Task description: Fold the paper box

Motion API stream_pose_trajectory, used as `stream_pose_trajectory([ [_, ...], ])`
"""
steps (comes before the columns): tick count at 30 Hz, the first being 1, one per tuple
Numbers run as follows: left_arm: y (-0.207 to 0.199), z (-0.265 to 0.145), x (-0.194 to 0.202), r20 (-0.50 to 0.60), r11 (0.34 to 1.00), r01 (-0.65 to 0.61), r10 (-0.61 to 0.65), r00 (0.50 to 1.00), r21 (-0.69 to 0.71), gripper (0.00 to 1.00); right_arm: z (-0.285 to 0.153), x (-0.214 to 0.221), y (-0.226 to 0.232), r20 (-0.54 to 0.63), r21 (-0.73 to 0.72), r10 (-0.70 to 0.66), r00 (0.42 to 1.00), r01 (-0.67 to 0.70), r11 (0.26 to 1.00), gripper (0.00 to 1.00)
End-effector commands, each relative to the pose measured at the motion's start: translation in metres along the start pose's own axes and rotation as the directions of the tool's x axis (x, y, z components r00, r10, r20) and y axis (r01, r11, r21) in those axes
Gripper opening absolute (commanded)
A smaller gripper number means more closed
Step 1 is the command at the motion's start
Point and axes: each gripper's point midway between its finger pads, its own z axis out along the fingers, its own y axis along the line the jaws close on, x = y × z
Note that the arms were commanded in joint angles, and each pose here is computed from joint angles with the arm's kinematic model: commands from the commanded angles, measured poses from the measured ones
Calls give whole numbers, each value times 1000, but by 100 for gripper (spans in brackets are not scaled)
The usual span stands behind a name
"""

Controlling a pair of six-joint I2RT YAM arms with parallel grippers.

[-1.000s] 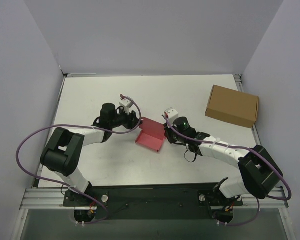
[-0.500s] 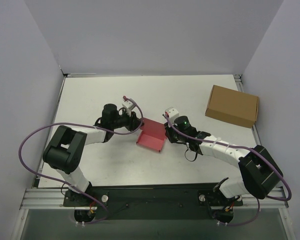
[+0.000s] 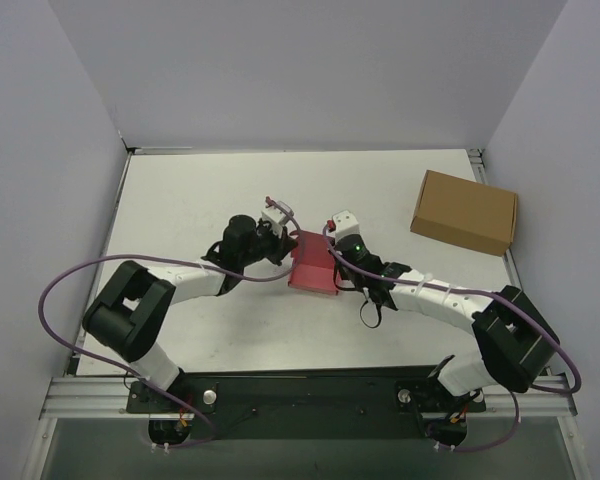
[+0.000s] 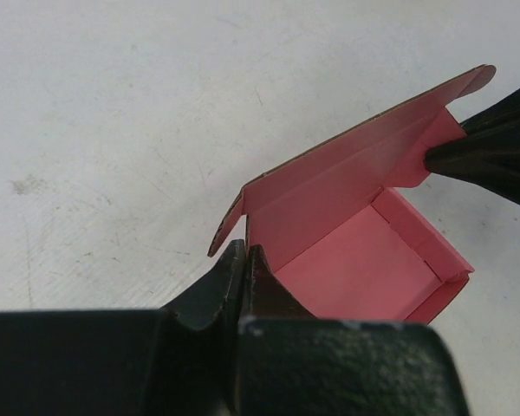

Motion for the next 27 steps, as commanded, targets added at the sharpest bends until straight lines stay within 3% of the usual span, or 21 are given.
stream_pose_trajectory([
  [1, -7, -1, -39, 107, 979, -64, 86, 991, -194, 0, -2, -46, -22, 137, 260, 44, 990, -78, 962, 0],
  [5, -6, 3, -35, 135, 961, -28, 68, 988, -277, 0, 1, -55, -23, 189, 361, 79, 979, -144, 921, 0],
  [14, -15, 1, -12, 209, 931, 66, 11, 978, -359, 0, 7, -36, -7, 218, 417, 122, 968, -206, 886, 0],
  [27, -39, 3, -16, 260, 963, 91, -23, 965, -255, 0, 0, -12, 2, 265, 309, 229, 937, -308, 900, 0],
])
